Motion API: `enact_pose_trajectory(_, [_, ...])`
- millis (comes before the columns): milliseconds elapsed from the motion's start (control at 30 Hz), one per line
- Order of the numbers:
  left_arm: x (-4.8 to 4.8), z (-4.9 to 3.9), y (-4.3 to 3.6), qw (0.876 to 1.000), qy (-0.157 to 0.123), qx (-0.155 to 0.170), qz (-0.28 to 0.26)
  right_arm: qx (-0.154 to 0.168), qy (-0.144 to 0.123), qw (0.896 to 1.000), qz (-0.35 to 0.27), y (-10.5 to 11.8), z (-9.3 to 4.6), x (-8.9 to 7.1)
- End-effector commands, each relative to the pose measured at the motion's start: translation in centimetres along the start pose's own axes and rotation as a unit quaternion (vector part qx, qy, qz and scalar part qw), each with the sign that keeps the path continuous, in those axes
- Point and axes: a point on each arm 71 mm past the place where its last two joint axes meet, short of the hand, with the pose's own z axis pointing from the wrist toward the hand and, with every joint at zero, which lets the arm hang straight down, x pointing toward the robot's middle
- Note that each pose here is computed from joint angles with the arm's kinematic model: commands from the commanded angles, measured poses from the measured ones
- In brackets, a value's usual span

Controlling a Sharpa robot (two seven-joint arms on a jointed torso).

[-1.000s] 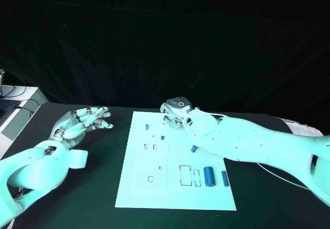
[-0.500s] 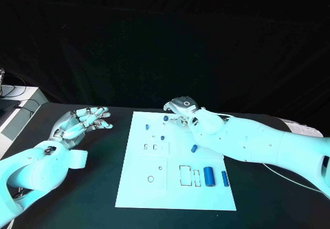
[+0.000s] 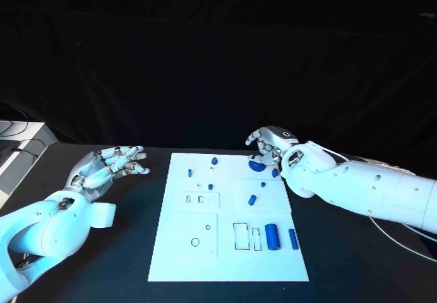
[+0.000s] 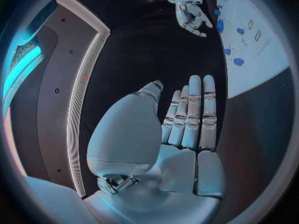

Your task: Assemble the parts on the task board

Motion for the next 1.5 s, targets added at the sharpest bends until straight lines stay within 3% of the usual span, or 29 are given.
enact_pose_trajectory(33, [0.40, 0.04, 0.04, 1.000, 0.013, 0.004, -0.005, 0.033, 0.048, 0.996, 0.067, -1.2, -0.6, 0.2])
enact_pose_trajectory(433, [0.92, 0.14, 0.81, 1.000, 0.021, -0.003, 0.000, 0.086, 0.105, 0.988, 0.073, -3.6, -1.1, 0.5])
enact_pose_trajectory(1000, [1.21, 0.06, 1.82, 1.000, 0.025, -0.013, -0.001, 0.093, 0.098, 0.988, 0.080, -2.4, 0.5, 1.5])
enact_pose_trajectory(1500, [0.90, -0.05, 1.95, 1.000, 0.021, -0.016, 0.001, 0.093, 0.105, 0.988, 0.068, -2.4, 0.8, 1.7])
